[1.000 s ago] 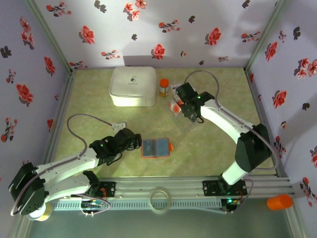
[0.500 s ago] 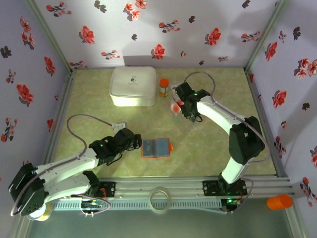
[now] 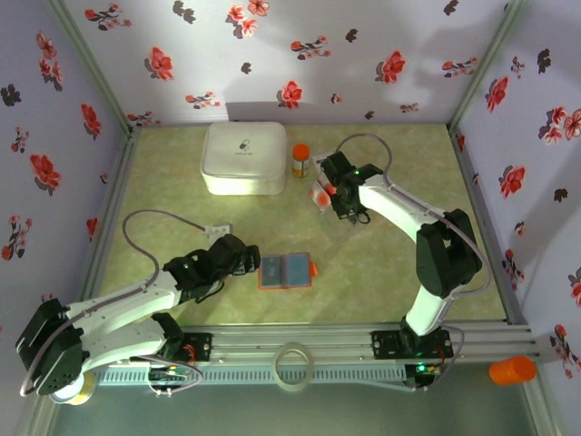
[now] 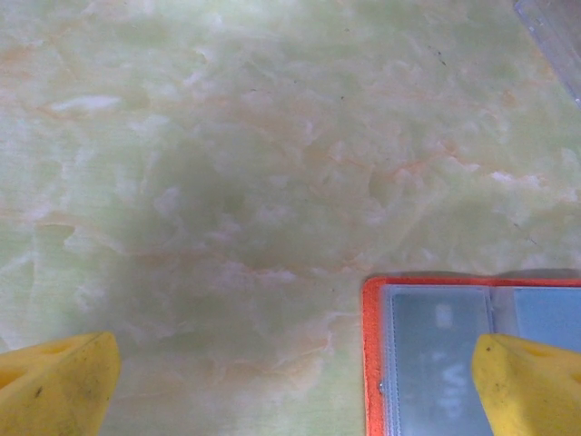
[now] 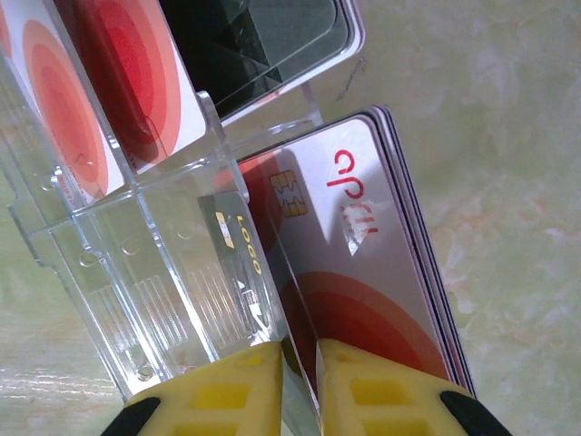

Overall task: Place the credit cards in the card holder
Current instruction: Pick up the credit card from the storage box.

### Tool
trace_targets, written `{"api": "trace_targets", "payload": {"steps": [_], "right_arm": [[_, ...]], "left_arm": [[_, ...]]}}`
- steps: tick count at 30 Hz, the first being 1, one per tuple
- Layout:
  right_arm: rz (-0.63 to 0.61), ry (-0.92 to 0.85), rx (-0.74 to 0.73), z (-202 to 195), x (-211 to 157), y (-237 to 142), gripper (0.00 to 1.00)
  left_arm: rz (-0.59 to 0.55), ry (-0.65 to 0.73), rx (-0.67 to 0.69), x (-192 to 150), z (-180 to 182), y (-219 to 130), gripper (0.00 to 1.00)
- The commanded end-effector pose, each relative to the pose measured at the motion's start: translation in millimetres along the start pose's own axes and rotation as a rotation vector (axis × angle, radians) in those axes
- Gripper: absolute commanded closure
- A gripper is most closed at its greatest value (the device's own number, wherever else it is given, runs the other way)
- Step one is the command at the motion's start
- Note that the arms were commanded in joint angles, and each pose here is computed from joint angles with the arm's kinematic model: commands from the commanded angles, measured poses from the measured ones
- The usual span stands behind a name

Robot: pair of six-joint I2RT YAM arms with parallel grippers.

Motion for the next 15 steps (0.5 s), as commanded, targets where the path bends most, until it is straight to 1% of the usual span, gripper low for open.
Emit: {"api": "trace_targets", "payload": {"steps": [1,7,9,15], "right_arm": [[-0.005,-0.018,0.034,2,7,-3,0.87],[-0.026,-0.047,0.075,6,9,-10,0.98],[-0.039,-0.055,0.091,6,11,-15,1.0],[-0.075,-0.07,0.146,8,17,-38,1.0]], "left_arm": [[0.002,0.007,0.008,-1,3,4,0.0],[0.004,0.005,0.006,-2,2,4,0.0],[0.005,0.003,0.006,-2,2,4,0.0],[0.008,0.007,0.007,-2,2,4,0.0]]}}
Point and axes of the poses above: each hand's point on the last joint's axis, 136 mm out from that joint toward the fingers, its own y axis out along the fingers, its own z axis along the line the jaws close on, x = y × z, the point moved 3 cm from there along -y, back along the fingers, and after that the axes turned 4 degrees about -y, right-handed, at the moved point
